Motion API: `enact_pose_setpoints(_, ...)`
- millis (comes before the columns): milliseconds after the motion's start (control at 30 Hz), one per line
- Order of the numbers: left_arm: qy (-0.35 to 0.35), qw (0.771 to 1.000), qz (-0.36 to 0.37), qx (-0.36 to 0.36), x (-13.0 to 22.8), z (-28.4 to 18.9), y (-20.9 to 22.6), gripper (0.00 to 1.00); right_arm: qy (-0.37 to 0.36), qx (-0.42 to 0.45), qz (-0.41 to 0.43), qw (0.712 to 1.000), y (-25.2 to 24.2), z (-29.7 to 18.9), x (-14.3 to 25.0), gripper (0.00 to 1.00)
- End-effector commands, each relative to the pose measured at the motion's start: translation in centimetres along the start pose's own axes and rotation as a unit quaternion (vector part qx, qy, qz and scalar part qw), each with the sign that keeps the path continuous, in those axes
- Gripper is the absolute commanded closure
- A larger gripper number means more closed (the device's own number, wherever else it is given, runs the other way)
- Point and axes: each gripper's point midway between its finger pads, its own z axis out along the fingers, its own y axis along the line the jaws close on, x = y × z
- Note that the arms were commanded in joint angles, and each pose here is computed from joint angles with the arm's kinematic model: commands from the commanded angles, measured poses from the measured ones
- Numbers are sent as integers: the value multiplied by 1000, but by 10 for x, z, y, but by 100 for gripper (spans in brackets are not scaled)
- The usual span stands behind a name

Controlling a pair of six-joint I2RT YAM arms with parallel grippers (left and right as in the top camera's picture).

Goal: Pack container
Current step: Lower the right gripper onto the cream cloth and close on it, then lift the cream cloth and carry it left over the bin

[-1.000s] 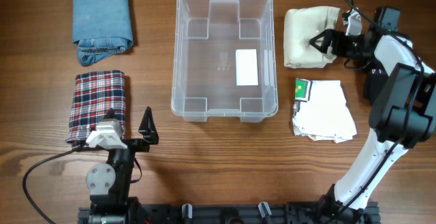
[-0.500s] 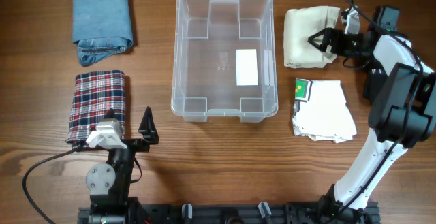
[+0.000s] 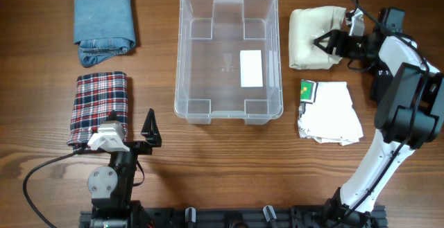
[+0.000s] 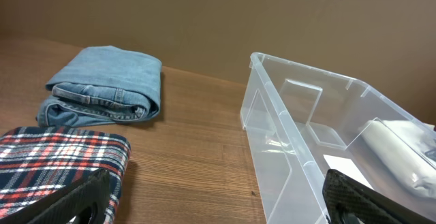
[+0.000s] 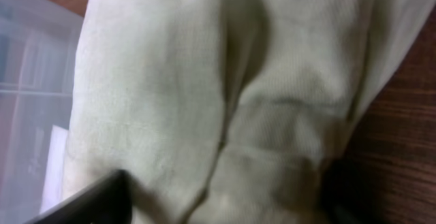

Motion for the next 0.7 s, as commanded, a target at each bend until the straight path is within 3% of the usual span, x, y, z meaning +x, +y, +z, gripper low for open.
enact_pose_setpoints(0,1,1000,6,3,2,0,0,0,3,-11,20,1000,1,9,1,36)
enact_pose_setpoints(67,1,1000,6,3,2,0,0,0,-5,-10,38,999,0,9,-3,40)
enact_pose_setpoints(200,1,1000,6,3,2,0,0,0,-23,-24,71,997,4,6,-14,58)
enact_pose_setpoints(667,1,1000,6,3,2,0,0,0,-78,-113,81,987,56,-36,-64,81)
